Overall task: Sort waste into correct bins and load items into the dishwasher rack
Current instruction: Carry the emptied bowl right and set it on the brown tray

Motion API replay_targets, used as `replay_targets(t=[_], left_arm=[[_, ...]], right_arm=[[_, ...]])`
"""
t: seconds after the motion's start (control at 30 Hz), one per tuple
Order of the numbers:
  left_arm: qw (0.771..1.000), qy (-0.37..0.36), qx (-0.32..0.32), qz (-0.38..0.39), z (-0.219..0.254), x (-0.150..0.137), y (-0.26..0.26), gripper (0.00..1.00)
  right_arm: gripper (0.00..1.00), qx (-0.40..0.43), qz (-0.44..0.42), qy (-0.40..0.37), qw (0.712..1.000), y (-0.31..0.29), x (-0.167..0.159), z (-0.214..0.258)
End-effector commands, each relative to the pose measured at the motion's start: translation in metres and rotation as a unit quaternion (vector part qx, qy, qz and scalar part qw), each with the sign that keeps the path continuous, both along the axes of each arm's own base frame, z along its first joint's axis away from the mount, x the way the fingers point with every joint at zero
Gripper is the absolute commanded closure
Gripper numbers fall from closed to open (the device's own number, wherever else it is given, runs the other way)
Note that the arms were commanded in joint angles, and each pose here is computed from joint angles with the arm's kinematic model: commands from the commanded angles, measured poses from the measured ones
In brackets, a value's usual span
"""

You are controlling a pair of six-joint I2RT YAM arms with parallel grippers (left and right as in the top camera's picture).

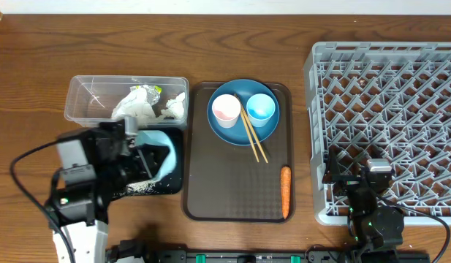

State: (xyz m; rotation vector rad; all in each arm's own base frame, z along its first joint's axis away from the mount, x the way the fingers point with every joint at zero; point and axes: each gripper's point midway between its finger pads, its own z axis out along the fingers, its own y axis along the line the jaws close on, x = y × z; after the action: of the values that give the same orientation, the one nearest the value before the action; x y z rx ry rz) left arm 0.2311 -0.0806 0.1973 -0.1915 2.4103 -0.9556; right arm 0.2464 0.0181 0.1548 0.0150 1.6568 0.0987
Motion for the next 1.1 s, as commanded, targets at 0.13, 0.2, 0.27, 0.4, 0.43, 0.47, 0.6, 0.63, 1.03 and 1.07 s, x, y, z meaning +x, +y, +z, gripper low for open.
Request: replay_targets(t=[0.13,0.2,0.27,0.4,0.43,0.47,0.6,0.63,1.03,1.07], left_arm=[[0.997,0.028,0.068,-0.034,-0.015,-0.006,-0.028,0.94],[0.995,0.037,0.084,-0.041,-0.021,-0.008,-0.034,0.94],[0.993,0.048,0.1,-0.048,-0.028,-0.011,-0.04,0.94],[0.987,0.061,0.111,-0.095,-0.04,-0.018,-0.062,0.94],[0.986,0.064,0.112,-0.105,-0.043,-0.019,-0.067,0.94],[0.985,0.067,0.112,-0.115,-0.047,-0.02,-0.074,0.94],[0.979,0.088,0.133,-0.126,-0.064,-0.021,-0.086,0.94],[0.977,0.092,0.142,-0.13,-0.068,-0.021,-0.089,0.94],[0.957,0.123,0.195,-0.176,-0.118,-0.03,-0.138,0.94],[0.955,0.124,0.199,-0.179,-0.121,-0.03,-0.141,0.94]], right_arm=[[0.01,-0.003,0.001,0.002,1.0,0.001,0.0,-0.001],[0.01,-0.003,0.001,0.002,1.0,0.001,0.0,-0.001],[0.01,-0.003,0.001,0.002,1.0,0.001,0.0,-0.001],[0.01,-0.003,0.001,0.002,1.0,0.001,0.0,-0.001],[0.01,-0.003,0.001,0.002,1.0,0.001,0.0,-0.001],[0.01,-0.003,0.001,0.002,1.0,0.001,0.0,-0.001],[0.01,-0.003,0.001,0.002,1.0,0.001,0.0,-0.001],[0.01,-0.003,0.001,0.002,1.0,0.001,0.0,-0.001],[0.01,-0.003,0.001,0.002,1.0,0.001,0.0,-0.001],[0.01,-0.003,0.001,0.002,1.0,0.001,0.0,-0.001]])
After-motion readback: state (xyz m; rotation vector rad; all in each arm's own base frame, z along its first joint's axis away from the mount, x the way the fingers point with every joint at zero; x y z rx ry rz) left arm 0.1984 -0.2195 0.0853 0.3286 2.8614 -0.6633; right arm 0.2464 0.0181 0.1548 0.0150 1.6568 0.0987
